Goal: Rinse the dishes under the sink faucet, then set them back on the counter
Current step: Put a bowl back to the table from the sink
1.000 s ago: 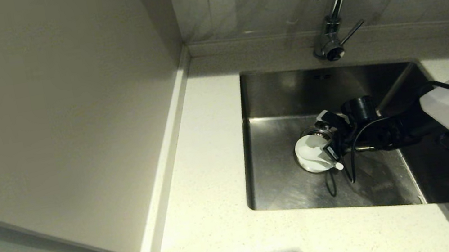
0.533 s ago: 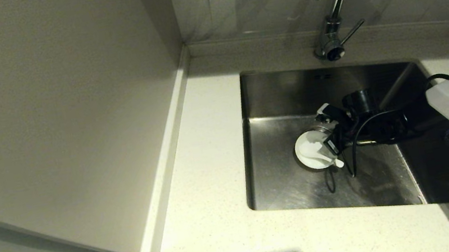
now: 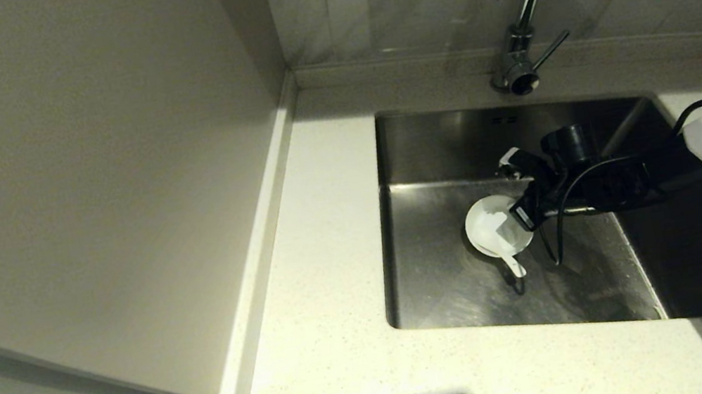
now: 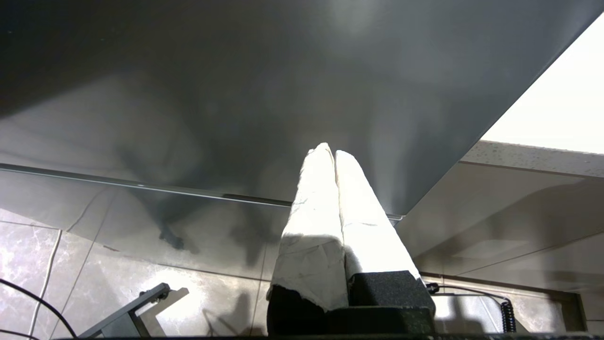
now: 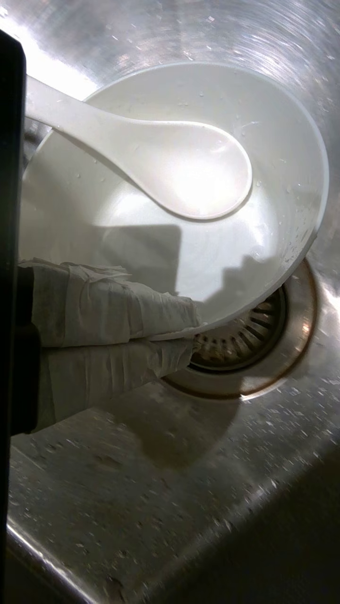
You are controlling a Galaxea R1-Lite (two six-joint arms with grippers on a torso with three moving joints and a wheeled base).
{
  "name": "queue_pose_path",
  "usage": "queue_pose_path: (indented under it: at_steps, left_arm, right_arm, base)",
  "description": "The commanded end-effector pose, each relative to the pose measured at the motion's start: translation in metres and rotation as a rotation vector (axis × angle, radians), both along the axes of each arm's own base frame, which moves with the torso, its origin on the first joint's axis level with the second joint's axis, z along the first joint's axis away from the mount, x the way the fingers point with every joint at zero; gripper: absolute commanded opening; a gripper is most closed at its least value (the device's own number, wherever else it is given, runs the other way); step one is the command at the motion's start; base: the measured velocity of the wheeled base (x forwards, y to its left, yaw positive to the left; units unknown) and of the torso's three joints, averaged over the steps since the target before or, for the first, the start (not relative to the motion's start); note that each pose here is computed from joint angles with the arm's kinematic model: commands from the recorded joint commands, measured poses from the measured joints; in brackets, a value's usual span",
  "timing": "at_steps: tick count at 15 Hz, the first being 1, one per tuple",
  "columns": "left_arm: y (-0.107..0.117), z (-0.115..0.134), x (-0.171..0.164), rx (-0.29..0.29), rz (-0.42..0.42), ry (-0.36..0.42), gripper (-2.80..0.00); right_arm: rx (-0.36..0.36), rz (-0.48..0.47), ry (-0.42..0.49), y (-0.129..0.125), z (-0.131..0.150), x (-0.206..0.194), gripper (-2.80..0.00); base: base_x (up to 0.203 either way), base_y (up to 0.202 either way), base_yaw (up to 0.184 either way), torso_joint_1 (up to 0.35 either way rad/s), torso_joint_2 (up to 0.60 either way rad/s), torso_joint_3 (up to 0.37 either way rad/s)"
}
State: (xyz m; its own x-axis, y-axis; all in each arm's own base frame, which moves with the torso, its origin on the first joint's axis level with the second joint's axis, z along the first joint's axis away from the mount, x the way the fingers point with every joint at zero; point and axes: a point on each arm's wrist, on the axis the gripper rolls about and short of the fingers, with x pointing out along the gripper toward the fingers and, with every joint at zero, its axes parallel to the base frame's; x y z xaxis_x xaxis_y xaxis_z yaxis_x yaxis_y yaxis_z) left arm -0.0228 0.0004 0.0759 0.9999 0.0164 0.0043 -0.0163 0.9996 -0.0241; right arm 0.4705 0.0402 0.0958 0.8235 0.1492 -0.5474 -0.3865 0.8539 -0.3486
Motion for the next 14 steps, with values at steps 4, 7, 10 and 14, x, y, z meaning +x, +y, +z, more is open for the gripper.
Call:
queue_pose_path:
  at_steps: [4, 7, 10, 14]
  left_arm:
    - [0.000, 0.000, 0.000, -0.001, 0.000, -0.003, -2.80]
    - [0.000, 0.000, 0.000, -0.001, 0.000, -0.003, -2.80]
    - [0.000, 0.000, 0.000, -0.001, 0.000, -0.003, -2.80]
    - [0.000, 0.000, 0.000, -0.001, 0.000, -0.003, -2.80]
  right_arm:
    - [-0.007, -0.001, 0.054, -0.002, 0.003, -0.006, -2.80]
    - [-0.005, 0.003, 0.087, -0.003, 0.009, -0.009, -2.80]
    - [0.021, -0.012, 0.075, -0.002, 0.022, -0.007, -2.80]
    - [0.038, -0.036, 0.001, -0.005, 0.043, 0.001, -2.80]
  base:
    - [0.000, 0.000, 0.000, 0.000, 0.00, 0.000]
    - [0.000, 0.000, 0.000, 0.000, 0.00, 0.000]
    - [0.000, 0.000, 0.000, 0.000, 0.00, 0.000]
    - [0.000, 0.000, 0.000, 0.000, 0.00, 0.000]
